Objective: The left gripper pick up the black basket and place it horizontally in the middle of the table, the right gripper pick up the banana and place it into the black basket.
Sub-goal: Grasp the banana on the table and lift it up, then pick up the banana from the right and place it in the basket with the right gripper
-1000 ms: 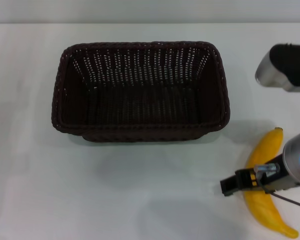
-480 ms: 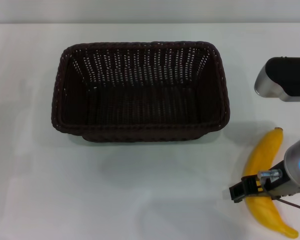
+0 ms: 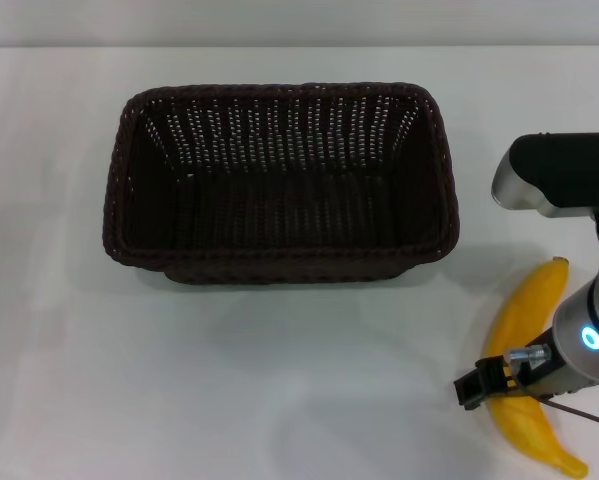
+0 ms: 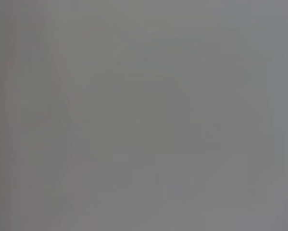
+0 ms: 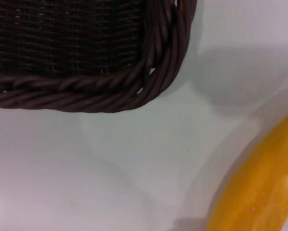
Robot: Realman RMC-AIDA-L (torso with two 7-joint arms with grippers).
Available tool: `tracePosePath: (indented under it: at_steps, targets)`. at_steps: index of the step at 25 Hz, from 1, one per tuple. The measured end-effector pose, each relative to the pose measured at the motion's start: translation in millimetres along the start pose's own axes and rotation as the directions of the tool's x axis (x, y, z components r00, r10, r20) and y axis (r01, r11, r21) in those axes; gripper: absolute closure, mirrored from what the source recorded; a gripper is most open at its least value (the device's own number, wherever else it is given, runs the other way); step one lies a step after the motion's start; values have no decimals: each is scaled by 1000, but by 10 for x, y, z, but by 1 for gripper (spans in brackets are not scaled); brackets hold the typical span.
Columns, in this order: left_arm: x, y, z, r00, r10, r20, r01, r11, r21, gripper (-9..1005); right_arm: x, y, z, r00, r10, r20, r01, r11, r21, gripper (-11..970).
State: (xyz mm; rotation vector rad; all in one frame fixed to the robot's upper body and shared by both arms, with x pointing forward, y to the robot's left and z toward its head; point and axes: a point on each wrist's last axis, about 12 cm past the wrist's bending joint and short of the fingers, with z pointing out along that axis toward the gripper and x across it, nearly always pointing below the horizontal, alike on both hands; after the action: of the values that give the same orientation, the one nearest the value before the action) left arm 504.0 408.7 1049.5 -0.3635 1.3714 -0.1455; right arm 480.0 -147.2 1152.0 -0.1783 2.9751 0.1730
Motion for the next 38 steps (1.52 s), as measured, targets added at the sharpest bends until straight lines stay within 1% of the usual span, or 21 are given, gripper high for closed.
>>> tracePosePath:
  at_steps: [11,12,16,19,21,22,24,25,26,27,29,32,34,35,36,38]
  targets:
    - [-7,11,-8,1000,3,1,-3,1000,-2,309,-15,-66,13,1000,-18,-9,18,1000,13,364]
    - [-6,15,-14,1000,4,0,-4,1000,-3,309,-15,-66,13,1000,-18,-9,18,1000,13,388]
    - [-12,15,-32,1000,5,7,-5,1000,2,310,-44,-159,-51,1000,-15,13,15,1000,3,486]
    - [-12,19,-45,1000,5,9,-5,1000,2,311,-105,-268,-161,998,-19,57,17,999,28,473]
    - [-12,20,-59,1000,4,11,-4,1000,3,311,-187,-373,-260,993,-35,114,28,997,66,464]
    - [-8,17,-70,1000,2,12,-2,1000,4,311,-208,-396,-279,991,-41,127,32,997,74,460]
    - [-1,5,-91,1000,-2,17,2,1000,9,311,-366,-511,-407,975,-75,211,53,993,108,451]
    - [4,-1,-96,1000,-4,17,4,1000,10,312,-418,-530,-447,966,-96,238,71,991,112,447]
    - [9,-7,-104,1000,-6,18,6,1000,11,312,-517,-551,-529,947,-132,293,102,988,118,442]
    - [14,-11,-112,1000,-8,18,7,1000,12,312,-578,-552,-578,932,-156,327,123,985,120,438]
    - [22,-7,-133,1000,-9,16,9,1000,11,312,-730,-541,-702,885,-219,411,179,975,133,429]
    - [56,-13,-169,1000,-22,7,22,1000,7,313,-927,-475,-878,794,-314,520,272,949,158,416]
    - [79,-16,-195,999,-33,0,33,999,3,313,-1017,-356,-948,704,-411,579,382,907,180,407]
    - [87,-15,-207,999,-39,-2,39,999,1,313,-1035,-289,-951,657,-465,594,445,875,193,403]
    - [97,-20,-216,999,-49,-4,49,999,0,313,-1051,-198,-944,591,-531,607,524,825,212,399]
    - [116,-31,-229,997,-71,-8,71,998,-1,314,-1057,-66,-897,493,-613,618,627,743,236,390]
